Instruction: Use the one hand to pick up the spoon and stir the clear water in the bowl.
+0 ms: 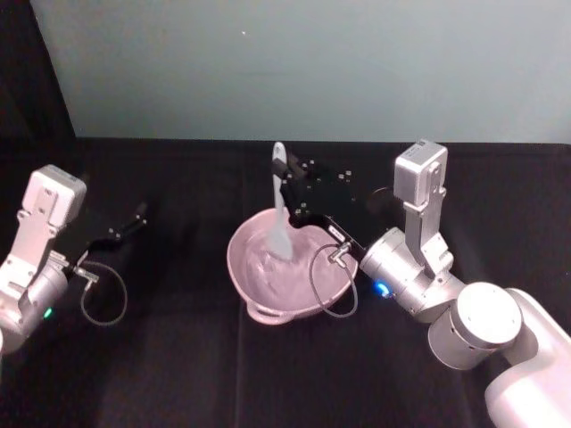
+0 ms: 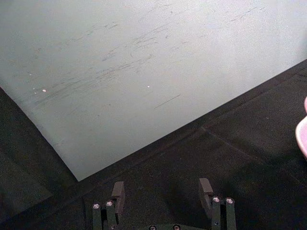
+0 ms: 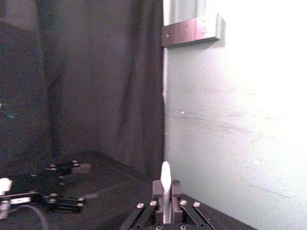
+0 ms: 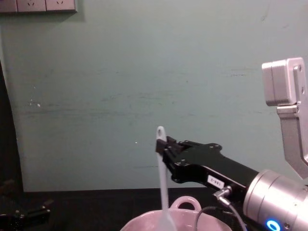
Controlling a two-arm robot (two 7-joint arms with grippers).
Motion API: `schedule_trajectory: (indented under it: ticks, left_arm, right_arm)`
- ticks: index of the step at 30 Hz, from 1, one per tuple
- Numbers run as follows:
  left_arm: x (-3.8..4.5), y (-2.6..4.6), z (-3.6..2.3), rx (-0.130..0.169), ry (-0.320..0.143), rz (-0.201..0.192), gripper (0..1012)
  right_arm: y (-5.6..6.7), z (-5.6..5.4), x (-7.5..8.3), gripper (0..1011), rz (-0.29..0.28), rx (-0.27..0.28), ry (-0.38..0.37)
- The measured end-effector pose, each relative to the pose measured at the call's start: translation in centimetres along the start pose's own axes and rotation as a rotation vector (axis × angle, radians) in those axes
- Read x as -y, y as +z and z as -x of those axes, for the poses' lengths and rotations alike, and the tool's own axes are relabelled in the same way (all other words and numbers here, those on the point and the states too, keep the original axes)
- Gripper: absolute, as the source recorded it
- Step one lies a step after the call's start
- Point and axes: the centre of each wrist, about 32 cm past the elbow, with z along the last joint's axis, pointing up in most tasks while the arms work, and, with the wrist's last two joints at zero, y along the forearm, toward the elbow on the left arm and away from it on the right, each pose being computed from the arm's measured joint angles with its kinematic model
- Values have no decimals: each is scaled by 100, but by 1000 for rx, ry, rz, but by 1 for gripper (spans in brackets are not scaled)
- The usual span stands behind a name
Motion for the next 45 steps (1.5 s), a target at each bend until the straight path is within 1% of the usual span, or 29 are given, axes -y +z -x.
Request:
schedule_trajectory:
  ticks: [6,9,10,13,17,20,21,24,26,27,32,36,37,38,40,41,45]
  left_arm:
    - [0,0,0,0,0,0,1011]
    - [0,0,0,0,0,0,1011]
    - [0,0,0,0,0,0,1011]
    - [0,0,0,0,0,0,1011]
    - [0,0,0,0,0,0,1011]
    - [0,0,0,0,0,0,1011]
    - [0,0,0,0,0,0,1011]
    - [0,0,0,0,0,0,1011]
    - [0,0,0,0,0,0,1011]
    - [0,0,0,0,0,0,1011]
    - [0,0,0,0,0,0,1011]
    - [0,0,0,0,0,0,1011]
    - [0,0,0,0,0,0,1011]
    - [0,0,0,0,0,0,1011]
    - [0,0,0,0,0,0,1011]
    - [0,0,0,0,0,0,1011]
    - [0,0,0,0,0,0,1011]
  right_arm:
    - [16,-82,56,108,0,61,-60]
    - [62,-124,112,108,-5,82,-78]
    - [94,-144,153,108,-6,90,-82]
    - [148,-168,220,108,-2,91,-83]
    - [219,-166,329,108,7,71,-63]
    - [256,-121,430,108,19,27,-29]
    - [256,-121,430,108,19,27,-29]
    - [245,-48,482,108,31,-26,7]
    - [231,-10,488,108,32,-47,21]
    - [216,25,484,109,30,-64,33]
    - [184,125,422,108,16,-92,73]
    - [161,176,331,108,-3,-91,96]
    - [154,180,309,109,-7,-91,99]
    - [122,177,268,108,-8,-100,103]
    - [95,167,219,108,-11,-113,103]
    - [61,153,175,108,-13,-116,100]
    - [-14,112,72,108,-29,-104,73]
